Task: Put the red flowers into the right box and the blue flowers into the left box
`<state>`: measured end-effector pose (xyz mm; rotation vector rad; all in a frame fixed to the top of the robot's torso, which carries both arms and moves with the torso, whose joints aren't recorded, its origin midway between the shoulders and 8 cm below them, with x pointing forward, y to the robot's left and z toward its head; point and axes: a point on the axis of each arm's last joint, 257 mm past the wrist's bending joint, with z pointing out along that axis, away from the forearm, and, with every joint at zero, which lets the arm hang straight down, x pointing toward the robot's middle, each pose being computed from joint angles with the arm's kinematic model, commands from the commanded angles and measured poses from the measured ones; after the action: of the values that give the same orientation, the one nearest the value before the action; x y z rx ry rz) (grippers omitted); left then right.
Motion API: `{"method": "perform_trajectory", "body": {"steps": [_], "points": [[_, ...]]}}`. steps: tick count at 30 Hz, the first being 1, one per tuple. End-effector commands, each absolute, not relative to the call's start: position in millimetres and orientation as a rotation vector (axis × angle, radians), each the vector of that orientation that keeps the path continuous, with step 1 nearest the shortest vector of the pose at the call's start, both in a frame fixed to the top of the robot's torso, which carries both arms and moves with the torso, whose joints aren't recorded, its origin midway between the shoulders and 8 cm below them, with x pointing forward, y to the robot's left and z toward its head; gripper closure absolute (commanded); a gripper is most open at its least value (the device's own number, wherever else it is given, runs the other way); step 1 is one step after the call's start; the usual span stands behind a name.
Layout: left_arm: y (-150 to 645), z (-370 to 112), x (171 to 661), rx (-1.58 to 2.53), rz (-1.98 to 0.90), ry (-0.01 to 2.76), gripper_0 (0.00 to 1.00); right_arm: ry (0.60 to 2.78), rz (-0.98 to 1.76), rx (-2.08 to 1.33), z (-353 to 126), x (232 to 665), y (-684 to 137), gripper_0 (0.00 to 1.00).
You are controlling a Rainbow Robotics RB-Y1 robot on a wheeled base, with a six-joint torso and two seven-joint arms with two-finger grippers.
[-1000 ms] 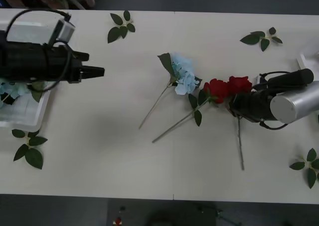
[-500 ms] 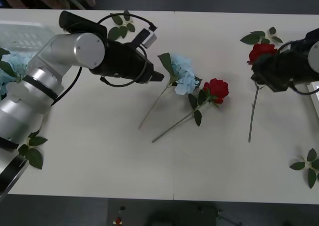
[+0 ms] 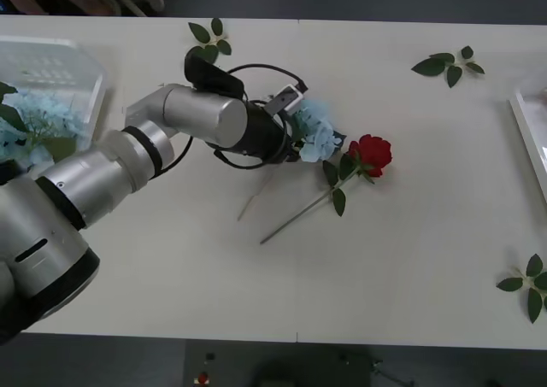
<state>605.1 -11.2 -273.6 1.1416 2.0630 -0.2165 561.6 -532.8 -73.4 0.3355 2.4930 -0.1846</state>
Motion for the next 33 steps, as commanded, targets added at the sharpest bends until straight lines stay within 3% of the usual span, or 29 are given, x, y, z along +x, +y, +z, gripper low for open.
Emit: {"method": "perform_trajectory", "body": {"steps": [1, 4, 5, 6, 9, 13, 17, 20, 21, 24, 28, 33], "points": [[-37, -261, 603, 1.151, -0.234, 2.034, 0.00, 2.463, -0.305, 0.265, -84, 567, -574, 1.00], [-40, -268, 598, 1.180, -0.227, 2.034, 0.00, 2.412, -0.454, 0.215, -94, 574, -609, 1.00], [-40, -270, 597, 1.188, -0.219, 2.034, 0.10, 2.387, -0.522, 0.191, -97, 576, -623, 1.00], [-38, -274, 596, 1.195, -0.210, 2.038, 0.27, 2.361, -0.570, 0.184, -99, 578, -634, 1.00], [-35, -279, 595, 1.217, -0.187, 2.037, 0.53, 2.325, -0.637, 0.167, -112, 580, -651, 1.00], [-34, -285, 593, 1.237, -0.172, 2.038, 0.79, 2.294, -0.690, 0.166, -134, 578, -668, 1.00], [-34, -285, 593, 1.238, -0.170, 2.038, 0.86, 2.306, -0.649, 0.225, -152, 573, -669, 1.00], [-34, -286, 592, 1.239, -0.170, 2.040, 0.86, 2.294, -0.647, 0.225, -153, 574, -670, 0.80], [-34, -285, 593, 1.239, -0.168, 2.037, 0.86, 2.286, -0.650, 0.219, -151, 576, -670, 0.66], [-34, -285, 593, 1.237, -0.168, 2.038, 0.89, 2.283, -0.645, 0.217, -151, 578, -668, 0.50], [-24, -281, 600, 1.224, -0.149, 2.040, 1.00, 2.285, -0.626, 0.221, -154, 579, -664, 0.41], [38, -199, 639, 1.203, -0.034, 1.992, 1.00, 2.329, -0.439, 0.299, -167, 583, -634, 0.36]]}}
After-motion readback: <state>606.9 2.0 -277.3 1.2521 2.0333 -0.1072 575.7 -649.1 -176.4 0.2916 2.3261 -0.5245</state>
